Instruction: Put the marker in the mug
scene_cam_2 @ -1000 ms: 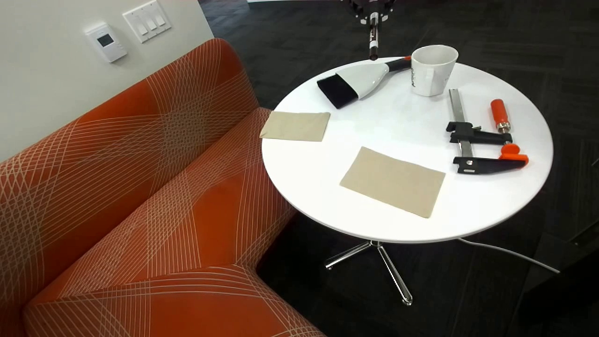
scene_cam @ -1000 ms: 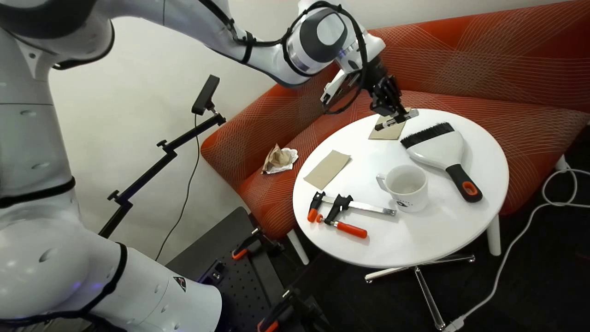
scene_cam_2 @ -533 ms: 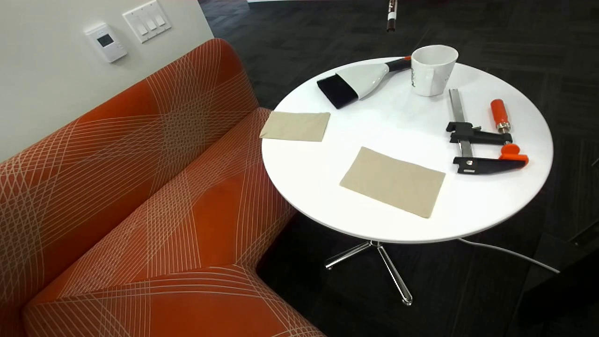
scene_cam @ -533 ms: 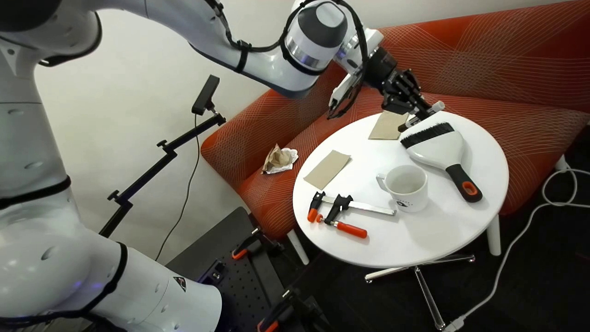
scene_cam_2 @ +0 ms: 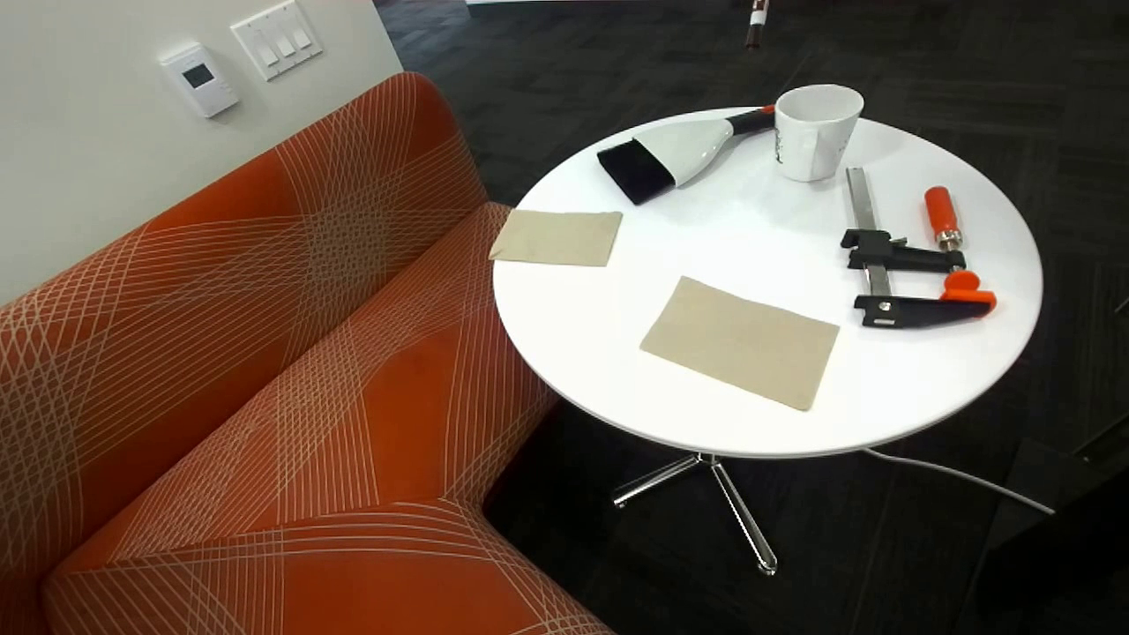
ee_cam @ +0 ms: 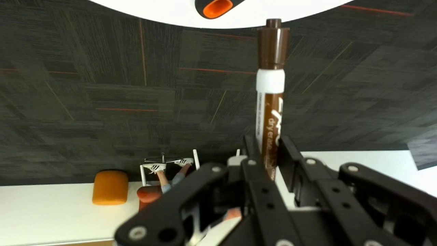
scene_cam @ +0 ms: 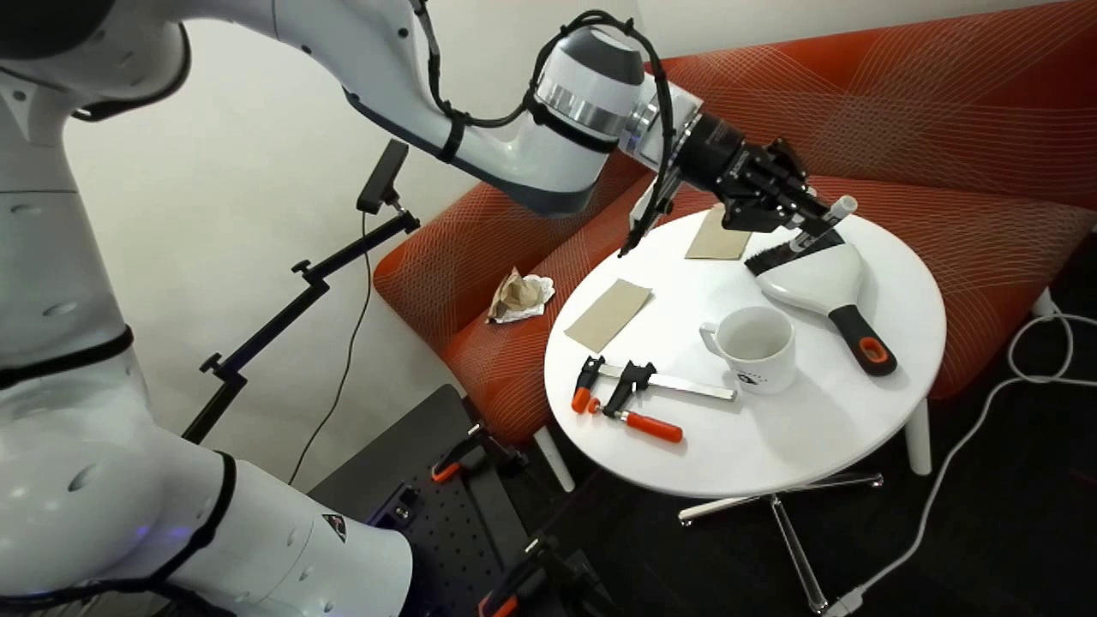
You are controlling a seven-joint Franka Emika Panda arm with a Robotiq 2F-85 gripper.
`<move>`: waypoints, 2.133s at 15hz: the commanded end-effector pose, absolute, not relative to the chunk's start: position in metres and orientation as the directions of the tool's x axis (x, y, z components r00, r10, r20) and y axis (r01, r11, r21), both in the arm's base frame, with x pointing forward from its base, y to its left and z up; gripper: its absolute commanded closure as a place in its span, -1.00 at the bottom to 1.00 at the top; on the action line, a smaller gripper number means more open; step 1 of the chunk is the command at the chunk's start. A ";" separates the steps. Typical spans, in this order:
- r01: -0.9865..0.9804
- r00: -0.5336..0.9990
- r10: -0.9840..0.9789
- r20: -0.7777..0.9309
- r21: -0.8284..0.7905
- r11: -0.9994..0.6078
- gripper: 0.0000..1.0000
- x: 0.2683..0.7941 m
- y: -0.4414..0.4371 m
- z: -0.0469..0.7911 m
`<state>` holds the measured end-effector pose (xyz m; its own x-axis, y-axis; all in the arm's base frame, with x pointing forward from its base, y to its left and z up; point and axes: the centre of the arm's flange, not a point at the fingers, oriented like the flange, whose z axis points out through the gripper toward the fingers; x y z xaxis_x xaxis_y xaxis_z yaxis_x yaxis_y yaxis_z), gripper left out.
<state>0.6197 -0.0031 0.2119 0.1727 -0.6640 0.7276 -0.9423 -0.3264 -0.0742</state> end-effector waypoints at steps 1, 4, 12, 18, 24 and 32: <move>-0.962 0.102 -0.650 0.753 -0.092 -0.258 0.90 0.597 -0.003 0.207; -0.973 0.073 -0.639 0.765 -0.086 -0.215 0.90 0.586 0.002 0.197; -0.988 0.064 -0.633 0.771 -0.042 -0.151 0.90 0.566 0.013 0.182; -0.991 0.085 -0.640 0.764 -0.002 -0.135 0.90 0.565 0.006 0.160; -0.989 0.120 -0.654 0.747 0.031 -0.146 0.90 0.560 0.013 0.141; -0.983 0.164 -0.660 0.733 0.065 -0.172 -0.04 0.551 0.033 0.123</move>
<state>0.5551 0.0309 0.1195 0.1776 -0.6602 0.7298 -0.9797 -0.1888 0.0676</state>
